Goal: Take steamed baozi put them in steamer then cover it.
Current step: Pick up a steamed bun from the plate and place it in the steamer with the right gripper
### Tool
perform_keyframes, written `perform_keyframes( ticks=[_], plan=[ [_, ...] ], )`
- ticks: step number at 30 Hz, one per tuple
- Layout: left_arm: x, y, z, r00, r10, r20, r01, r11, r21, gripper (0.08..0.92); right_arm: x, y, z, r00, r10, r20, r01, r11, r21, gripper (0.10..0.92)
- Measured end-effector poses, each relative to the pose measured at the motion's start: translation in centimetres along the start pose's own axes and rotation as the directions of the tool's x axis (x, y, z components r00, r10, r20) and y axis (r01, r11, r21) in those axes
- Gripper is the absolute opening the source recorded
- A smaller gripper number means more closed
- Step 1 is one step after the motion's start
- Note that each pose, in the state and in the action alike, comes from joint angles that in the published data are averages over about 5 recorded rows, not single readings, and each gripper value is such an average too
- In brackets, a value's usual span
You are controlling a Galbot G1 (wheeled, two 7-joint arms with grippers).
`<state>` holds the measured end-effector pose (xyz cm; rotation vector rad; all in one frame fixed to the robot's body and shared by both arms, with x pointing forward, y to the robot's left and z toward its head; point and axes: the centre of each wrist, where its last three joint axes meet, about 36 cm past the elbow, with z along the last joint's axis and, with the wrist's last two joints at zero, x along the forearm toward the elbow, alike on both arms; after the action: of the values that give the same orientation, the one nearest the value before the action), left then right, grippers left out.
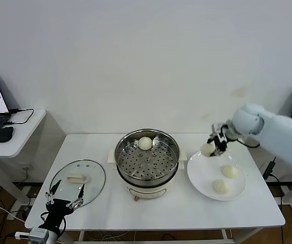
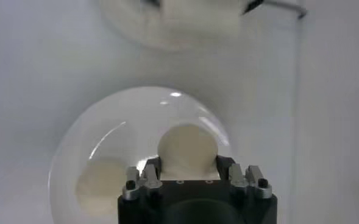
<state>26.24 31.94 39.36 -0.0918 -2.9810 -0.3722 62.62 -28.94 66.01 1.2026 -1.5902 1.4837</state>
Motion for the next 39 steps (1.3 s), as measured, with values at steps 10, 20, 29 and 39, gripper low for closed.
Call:
perform_keyframes(
  ticks=[10,20,29,39],
  plan=[
    [0.1,-0.1,-0.1,0.9999,-0.012,0.002,0.012,1.0,0.017,0.823,1.4,-1.9,-9.6,0.995,0.002,0.101,0.0,1.0,-0.022,0.577],
    [0.0,0.2,-0.4,0.9997,-0.022,0.012,0.021,0.999,0.025,0.823,-3.8,-1.2,-18.5,0.99,-0.063,0.128,0.066,0.997,-0.026,0.577],
    [-0.3,0.2,-0.5,0.9994,-0.028,0.018,0.027,0.999,0.033,0.823,-8.6,-0.2,-23.7,0.988,-0.088,0.13,0.092,0.995,-0.025,0.577],
    [-0.3,0.3,-0.3,0.9994,-0.033,0.013,0.032,0.999,0.035,0.823,-12.2,0.1,-26.5,0.99,-0.085,0.109,0.09,0.995,-0.043,0.577]
  ],
)
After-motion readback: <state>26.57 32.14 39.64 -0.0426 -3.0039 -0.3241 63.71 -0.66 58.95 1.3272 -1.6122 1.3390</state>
